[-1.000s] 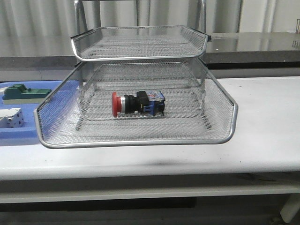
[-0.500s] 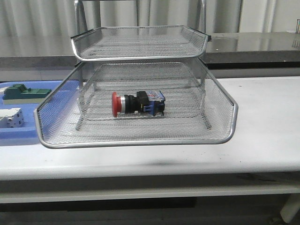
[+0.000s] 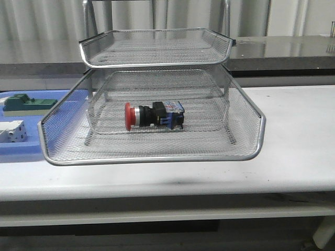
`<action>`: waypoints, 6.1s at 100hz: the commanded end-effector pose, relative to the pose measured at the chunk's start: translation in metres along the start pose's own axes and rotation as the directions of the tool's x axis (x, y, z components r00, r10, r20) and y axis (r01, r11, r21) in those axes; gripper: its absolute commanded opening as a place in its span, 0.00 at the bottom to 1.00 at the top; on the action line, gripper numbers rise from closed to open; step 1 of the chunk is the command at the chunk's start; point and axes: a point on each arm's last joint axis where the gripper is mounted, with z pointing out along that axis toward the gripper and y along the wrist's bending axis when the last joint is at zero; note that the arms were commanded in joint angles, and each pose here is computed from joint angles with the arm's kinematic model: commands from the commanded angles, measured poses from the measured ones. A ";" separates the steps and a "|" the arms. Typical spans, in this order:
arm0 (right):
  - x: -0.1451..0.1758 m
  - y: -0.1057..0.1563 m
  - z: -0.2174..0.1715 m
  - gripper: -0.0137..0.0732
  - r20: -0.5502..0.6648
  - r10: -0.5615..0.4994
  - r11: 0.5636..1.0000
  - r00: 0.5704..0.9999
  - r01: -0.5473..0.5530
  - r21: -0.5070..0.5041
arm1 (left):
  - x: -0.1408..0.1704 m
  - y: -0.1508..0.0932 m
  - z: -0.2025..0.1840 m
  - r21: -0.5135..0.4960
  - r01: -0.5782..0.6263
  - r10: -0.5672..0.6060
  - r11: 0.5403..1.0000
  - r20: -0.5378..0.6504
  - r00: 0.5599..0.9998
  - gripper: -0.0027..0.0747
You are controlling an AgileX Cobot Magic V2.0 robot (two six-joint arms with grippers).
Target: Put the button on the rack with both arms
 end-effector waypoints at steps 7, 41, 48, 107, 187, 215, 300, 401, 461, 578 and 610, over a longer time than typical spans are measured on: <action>-0.011 -0.001 -0.008 0.08 0.081 -0.006 1.000 0.997 0.006 0.005 | -0.013 0.003 -0.001 -0.023 0.016 -0.014 1.000 0.078 0.997 0.01; -0.012 0.000 -0.008 0.08 0.091 -0.005 1.000 0.996 0.005 0.002 | -0.013 0.003 -0.001 -0.023 0.016 -0.014 1.000 0.078 0.997 0.01; -0.012 0.000 -0.008 0.08 0.089 -0.003 1.000 0.996 0.003 -0.002 | -0.013 0.003 -0.001 -0.023 0.016 -0.014 1.000 0.078 0.997 0.01; -0.040 0.026 0.031 0.08 0.065 0.050 0.976 0.997 -0.035 -0.214 | -0.013 0.003 -0.001 -0.023 0.016 -0.014 1.000 0.078 0.997 0.01; -0.023 0.154 0.141 0.08 -0.130 -0.315 0.843 0.940 0.214 -0.494 | -0.013 0.003 -0.001 -0.025 0.016 -0.014 1.000 0.078 0.997 0.01; -0.007 0.185 0.157 0.08 -0.109 -0.382 0.801 0.918 0.270 -0.535 | -0.013 0.003 -0.001 -0.025 0.016 -0.014 1.000 0.078 0.997 0.01; -0.006 0.224 0.205 0.08 -0.145 -0.482 0.780 0.864 0.348 -0.519 | -0.013 0.003 -0.001 -0.025 0.016 -0.014 1.000 0.078 0.997 0.01; -0.040 0.226 0.222 0.08 -0.035 -0.490 0.780 0.871 0.420 -0.464 | -0.013 0.003 -0.001 -0.025 0.016 -0.014 1.000 0.078 0.997 0.01; -0.073 0.232 0.263 0.08 -0.019 -0.509 0.793 0.861 0.460 -0.399 | -0.013 0.003 -0.001 -0.025 0.016 -0.014 1.000 0.078 0.997 0.01; -0.112 0.205 0.283 0.08 -0.028 -0.475 0.840 0.879 0.444 -0.311 | -0.013 0.003 -0.001 -0.025 0.016 -0.014 1.000 0.078 0.997 0.01; -0.113 0.202 0.266 0.08 -0.074 -0.472 0.845 0.878 0.427 -0.322 | -0.013 0.003 -0.001 -0.025 0.016 -0.014 1.000 0.078 0.997 0.01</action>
